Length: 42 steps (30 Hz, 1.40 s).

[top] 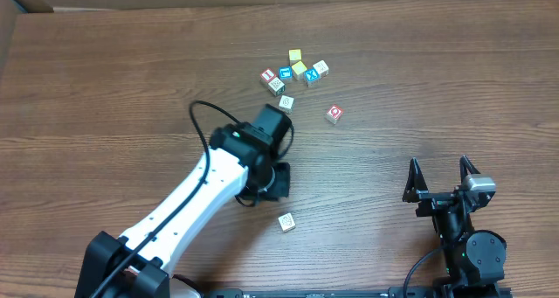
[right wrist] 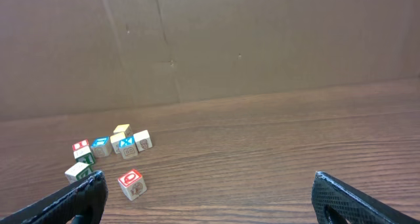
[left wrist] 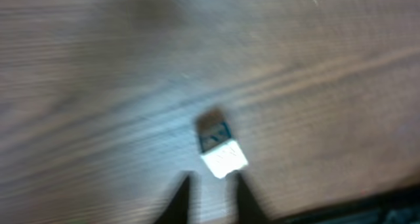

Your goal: Flip 3 blocks

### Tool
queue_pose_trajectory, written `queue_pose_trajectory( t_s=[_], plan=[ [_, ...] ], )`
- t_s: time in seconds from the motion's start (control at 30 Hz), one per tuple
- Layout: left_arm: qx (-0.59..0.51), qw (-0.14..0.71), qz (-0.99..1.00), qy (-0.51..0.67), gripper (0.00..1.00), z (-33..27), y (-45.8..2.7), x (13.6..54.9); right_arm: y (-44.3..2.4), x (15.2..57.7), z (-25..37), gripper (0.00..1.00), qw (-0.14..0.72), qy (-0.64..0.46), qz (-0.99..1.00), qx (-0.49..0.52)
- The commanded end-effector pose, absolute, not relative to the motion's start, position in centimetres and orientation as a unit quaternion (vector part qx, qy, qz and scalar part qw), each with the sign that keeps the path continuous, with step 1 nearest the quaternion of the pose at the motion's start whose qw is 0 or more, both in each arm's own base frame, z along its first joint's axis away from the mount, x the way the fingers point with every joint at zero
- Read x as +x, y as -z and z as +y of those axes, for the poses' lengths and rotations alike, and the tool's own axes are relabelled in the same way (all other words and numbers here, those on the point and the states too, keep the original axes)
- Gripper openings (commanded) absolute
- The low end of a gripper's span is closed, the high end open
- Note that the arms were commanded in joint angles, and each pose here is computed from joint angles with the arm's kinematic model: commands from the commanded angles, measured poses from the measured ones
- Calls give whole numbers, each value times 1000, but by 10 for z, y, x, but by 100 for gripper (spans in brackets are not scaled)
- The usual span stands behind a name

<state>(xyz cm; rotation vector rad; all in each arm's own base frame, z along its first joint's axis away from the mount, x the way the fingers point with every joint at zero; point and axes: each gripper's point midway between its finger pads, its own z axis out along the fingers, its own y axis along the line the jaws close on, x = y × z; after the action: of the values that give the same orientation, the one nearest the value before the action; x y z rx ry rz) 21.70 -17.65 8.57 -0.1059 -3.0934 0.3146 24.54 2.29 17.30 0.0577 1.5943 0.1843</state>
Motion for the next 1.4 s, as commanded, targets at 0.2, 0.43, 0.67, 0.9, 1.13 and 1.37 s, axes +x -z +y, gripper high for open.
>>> queue_pose_trajectory(
  t_s=[0.2, 0.43, 0.67, 0.9, 1.13, 1.37],
  plan=[
    [-14, 2, -999, -42, 96, -184, -62, 195, -171, 246, 22, 100, 696, -80, 713, 26],
    [21, 5, -998, -50, 66, -191, -38, 181, -171, 246, 22, 100, 696, -80, 713, 26],
    [39, 11, -998, -56, 55, -190, -26, 175, -171, 246, 22, 100, 696, -80, 713, 26],
    [47, 27, -994, -94, 44, -210, -13, 176, -171, 246, 22, 100, 696, -80, 713, 26],
    [67, 62, -992, -89, 56, -204, -3, 173, -171, 246, 22, 100, 696, -80, 713, 26],
    [34, 71, -993, -87, 90, -202, -15, 176, -171, 246, 22, 100, 696, -80, 713, 26]
  ],
)
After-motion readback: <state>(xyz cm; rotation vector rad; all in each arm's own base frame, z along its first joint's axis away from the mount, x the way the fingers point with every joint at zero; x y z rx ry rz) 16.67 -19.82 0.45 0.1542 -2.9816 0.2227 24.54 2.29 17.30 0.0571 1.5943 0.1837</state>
